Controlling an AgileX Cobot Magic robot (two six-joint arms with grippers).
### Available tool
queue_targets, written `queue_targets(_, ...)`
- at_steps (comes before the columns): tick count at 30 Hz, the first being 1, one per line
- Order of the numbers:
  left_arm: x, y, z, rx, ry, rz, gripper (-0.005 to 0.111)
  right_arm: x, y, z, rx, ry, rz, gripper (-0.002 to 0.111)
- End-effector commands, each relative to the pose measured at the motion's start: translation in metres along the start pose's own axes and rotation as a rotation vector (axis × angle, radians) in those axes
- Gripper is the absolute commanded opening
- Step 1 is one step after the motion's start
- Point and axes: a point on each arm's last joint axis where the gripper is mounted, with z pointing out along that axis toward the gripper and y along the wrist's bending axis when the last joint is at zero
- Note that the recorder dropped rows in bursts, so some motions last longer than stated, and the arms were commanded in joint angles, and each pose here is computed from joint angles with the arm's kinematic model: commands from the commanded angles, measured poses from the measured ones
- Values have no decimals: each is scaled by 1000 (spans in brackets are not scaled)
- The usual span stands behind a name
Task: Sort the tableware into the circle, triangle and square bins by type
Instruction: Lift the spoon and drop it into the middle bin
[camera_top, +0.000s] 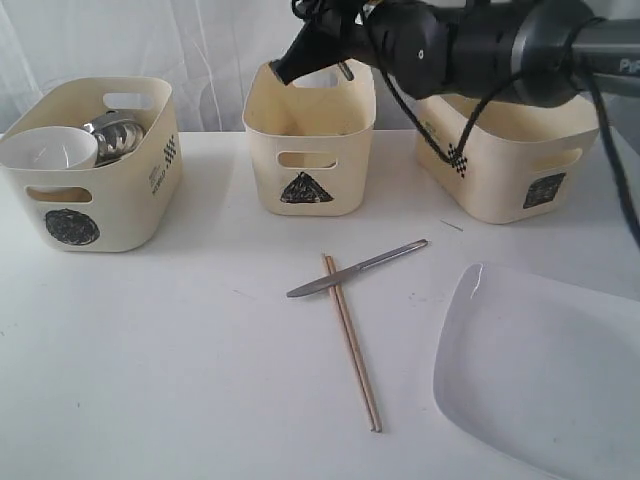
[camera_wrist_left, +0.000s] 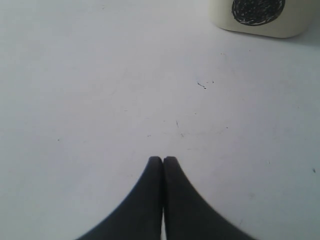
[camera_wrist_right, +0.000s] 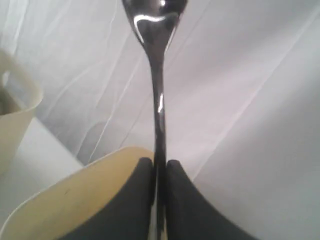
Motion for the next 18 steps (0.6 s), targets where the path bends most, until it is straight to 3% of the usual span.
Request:
queue_targets(1,5,0,2,-3,27,-6,0,28,2,25,150,-174,63,0)
queue_targets(8,5,0,2,-3,27,-6,0,82,12,68,122,-58,117,5)
queue_targets(13,5,0,2,-3,27,-6,0,84,6,78,74,29,181,31)
queue_targets(18,5,0,2,-3,27,-6,0,74,4,74,37,75,185,31)
